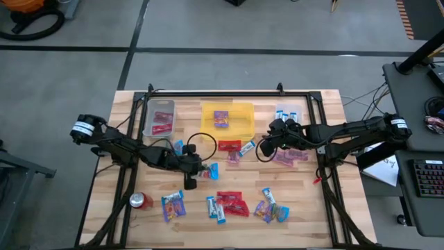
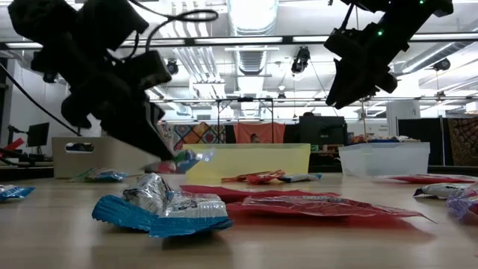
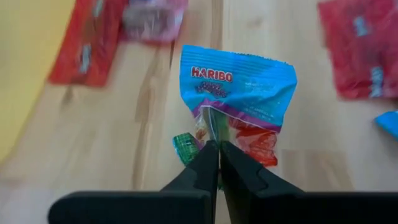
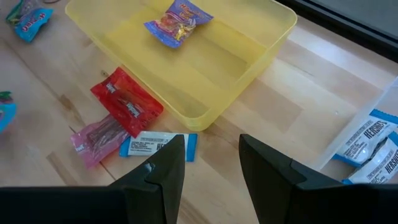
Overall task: Sort candy
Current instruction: Put the blue gummy into the yellow bin
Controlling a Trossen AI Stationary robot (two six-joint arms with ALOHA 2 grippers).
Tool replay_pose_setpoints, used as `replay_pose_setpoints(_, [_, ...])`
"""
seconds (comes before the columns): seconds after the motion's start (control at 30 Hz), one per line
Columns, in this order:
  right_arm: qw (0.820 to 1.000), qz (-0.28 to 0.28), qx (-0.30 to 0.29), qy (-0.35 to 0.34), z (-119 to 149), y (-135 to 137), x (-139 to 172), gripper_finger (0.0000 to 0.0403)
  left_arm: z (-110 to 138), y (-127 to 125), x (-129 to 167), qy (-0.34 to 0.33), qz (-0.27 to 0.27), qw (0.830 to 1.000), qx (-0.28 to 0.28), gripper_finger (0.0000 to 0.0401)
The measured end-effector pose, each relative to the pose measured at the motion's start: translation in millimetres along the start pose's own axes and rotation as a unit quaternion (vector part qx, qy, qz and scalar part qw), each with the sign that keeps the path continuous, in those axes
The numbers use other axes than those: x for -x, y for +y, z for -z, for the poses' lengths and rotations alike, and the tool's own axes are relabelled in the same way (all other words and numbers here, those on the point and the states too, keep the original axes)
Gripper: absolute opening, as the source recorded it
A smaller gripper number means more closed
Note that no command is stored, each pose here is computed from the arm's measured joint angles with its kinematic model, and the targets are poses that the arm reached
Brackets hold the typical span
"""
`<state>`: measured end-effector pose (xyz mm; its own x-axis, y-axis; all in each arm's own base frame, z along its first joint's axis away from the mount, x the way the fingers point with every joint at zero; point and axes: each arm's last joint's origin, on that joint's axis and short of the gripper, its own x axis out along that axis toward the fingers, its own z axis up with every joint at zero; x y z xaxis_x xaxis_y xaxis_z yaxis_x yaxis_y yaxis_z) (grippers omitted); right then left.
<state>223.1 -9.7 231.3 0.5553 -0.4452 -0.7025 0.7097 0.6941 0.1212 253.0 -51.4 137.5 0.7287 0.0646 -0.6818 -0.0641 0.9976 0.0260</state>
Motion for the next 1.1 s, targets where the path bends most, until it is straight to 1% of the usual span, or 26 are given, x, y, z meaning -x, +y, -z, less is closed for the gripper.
replay_pose_setpoints(0.17, [1.000, 0.000, 0.001, 0.001, 1, 0, 0, 0.0144, -13, 5, 15, -0.040, 0.000, 0.999, -0.008, 0.0000])
replay_pose_setpoints(0.27, [1.000, 0.001, 0.001, 0.001, 1, 0, 0, 0.0144, -23, 15, 26, -0.074, -0.029, 0.997, -0.001, 0.0000])
replay_pose_setpoints(0.37, [1.000, 0.000, 0.001, 0.000, 0, 0, 0, 0.0144, -32, 30, 37, -0.103, -0.053, 0.993, 0.000, 0.0000])
replay_pose_setpoints(0.47, [1.000, -0.001, 0.000, -0.002, 0, 0, 0, 0.0144, -39, 51, 42, -0.126, -0.088, 0.988, 0.005, 0.0000])
replay_pose_setpoints(0.53, [1.000, -0.002, 0.000, -0.002, 0, 0, 0, 0.0144, -41, 66, 43, -0.130, -0.106, 0.986, 0.010, 0.0000])
replay_pose_setpoints(0.6, [1.000, -0.001, 0.000, -0.002, 0, 0, 0, 0.0144, -39, 79, 43, -0.124, -0.090, 0.988, 0.018, 0.0000])
replay_pose_setpoints(0.67, [1.000, -0.002, -0.001, -0.002, 0, 0, 0, 0.0144, -38, 84, 42, -0.119, -0.032, 0.992, 0.009, 0.0000])
replay_pose_setpoints(0.73, [1.000, -0.002, -0.001, -0.002, 0, 0, 0, 0.0144, -36, 82, 42, -0.113, 0.032, 0.993, -0.018, 0.0000])
replay_pose_setpoints(0.77, [1.000, -0.002, -0.001, -0.002, 0, 0, 0, 0.0144, -36, 81, 41, -0.112, 0.046, 0.992, -0.029, 0.0000])
replay_pose_setpoints(0.87, [1.000, -0.002, 0.000, -0.001, 0, 0, 0, 0.0144, -33, 81, 37, -0.101, 0.048, 0.993, -0.037, 0.0004])
replay_pose_setpoints(0.93, [1.000, -0.002, 0.000, -0.001, 1, 0, -1, 0.0144, -29, 81, 33, -0.078, 0.049, 0.995, -0.035, 0.0017])
replay_pose_setpoints(1.0, [1.000, -0.001, 0.001, 0.001, 1, 0, -2, 0.0144, -24, 80, 29, -0.056, 0.054, 0.996, -0.034, 0.0038])
replay_pose_setpoints(1.1, [1.000, 0.004, 0.005, 0.008, 4, 1, -6, 0.0144, -17, 80, 23, -0.022, 0.057, 0.998, -0.027, 0.0083])
